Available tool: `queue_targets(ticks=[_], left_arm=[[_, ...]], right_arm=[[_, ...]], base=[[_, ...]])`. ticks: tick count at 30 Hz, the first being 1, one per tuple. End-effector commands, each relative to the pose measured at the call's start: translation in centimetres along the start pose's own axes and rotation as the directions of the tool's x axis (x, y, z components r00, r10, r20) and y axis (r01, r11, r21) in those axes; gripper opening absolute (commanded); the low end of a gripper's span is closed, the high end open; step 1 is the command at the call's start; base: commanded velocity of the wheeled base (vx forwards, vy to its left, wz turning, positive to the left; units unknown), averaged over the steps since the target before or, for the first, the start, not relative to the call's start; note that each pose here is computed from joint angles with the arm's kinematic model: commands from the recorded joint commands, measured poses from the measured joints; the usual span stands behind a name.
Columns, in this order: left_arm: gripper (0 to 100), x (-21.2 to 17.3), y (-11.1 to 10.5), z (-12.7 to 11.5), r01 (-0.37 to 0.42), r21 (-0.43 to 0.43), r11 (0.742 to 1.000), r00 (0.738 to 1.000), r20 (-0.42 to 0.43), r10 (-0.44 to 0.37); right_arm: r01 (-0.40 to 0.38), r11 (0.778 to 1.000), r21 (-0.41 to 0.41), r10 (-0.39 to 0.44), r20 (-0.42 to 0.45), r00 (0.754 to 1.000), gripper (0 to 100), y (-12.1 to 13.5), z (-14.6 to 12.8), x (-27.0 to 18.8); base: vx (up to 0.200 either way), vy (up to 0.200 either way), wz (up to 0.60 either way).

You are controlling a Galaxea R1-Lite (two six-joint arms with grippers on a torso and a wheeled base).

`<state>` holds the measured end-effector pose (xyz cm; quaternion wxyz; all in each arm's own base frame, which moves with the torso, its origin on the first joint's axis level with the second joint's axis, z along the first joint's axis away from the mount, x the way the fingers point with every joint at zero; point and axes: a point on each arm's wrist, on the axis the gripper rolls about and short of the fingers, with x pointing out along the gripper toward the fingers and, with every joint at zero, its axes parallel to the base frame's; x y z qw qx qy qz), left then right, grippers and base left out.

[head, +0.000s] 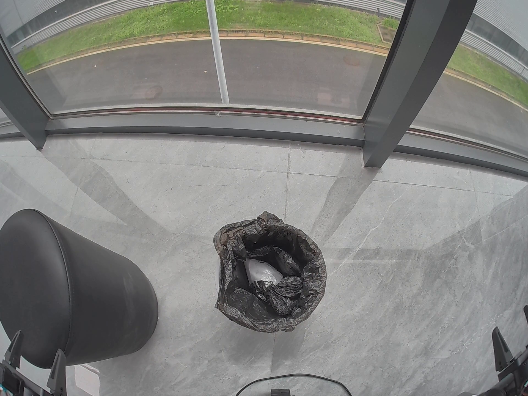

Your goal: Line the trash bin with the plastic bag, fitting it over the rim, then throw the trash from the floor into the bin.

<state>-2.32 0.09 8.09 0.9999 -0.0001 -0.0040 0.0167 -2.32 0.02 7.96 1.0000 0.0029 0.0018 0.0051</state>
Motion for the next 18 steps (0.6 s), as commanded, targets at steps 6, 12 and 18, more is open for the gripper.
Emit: queue_targets(ticks=[6, 12, 18], left_arm=[[100, 0.04, 0.00, -0.51, 0.000, 0.000, 1.000, 1.000, -0.005, 0.000], [100, 0.04, 0.00, -0.51, 0.000, 0.000, 1.000, 1.000, -0.005, 0.000], [100, 0.04, 0.00, -0.51, 0.000, 0.000, 1.000, 1.000, -0.005, 0.000]], right_arm=[[-0.001, 1.000, 0.000, 0.001, -0.001, 1.000, 100, 0.00, -0.41, 0.02], [-0.001, 1.000, 0.000, 0.001, -0.003, 1.000, 100, 0.00, -0.42, 0.02], [-0.001, 1.000, -0.007, 0.001, -0.003, 1.000, 100, 0.00, -0.42, 0.02]], base=[[0.000, 0.000, 0.00], [0.000, 0.000, 0.00], [0.000, 0.000, 0.00]])
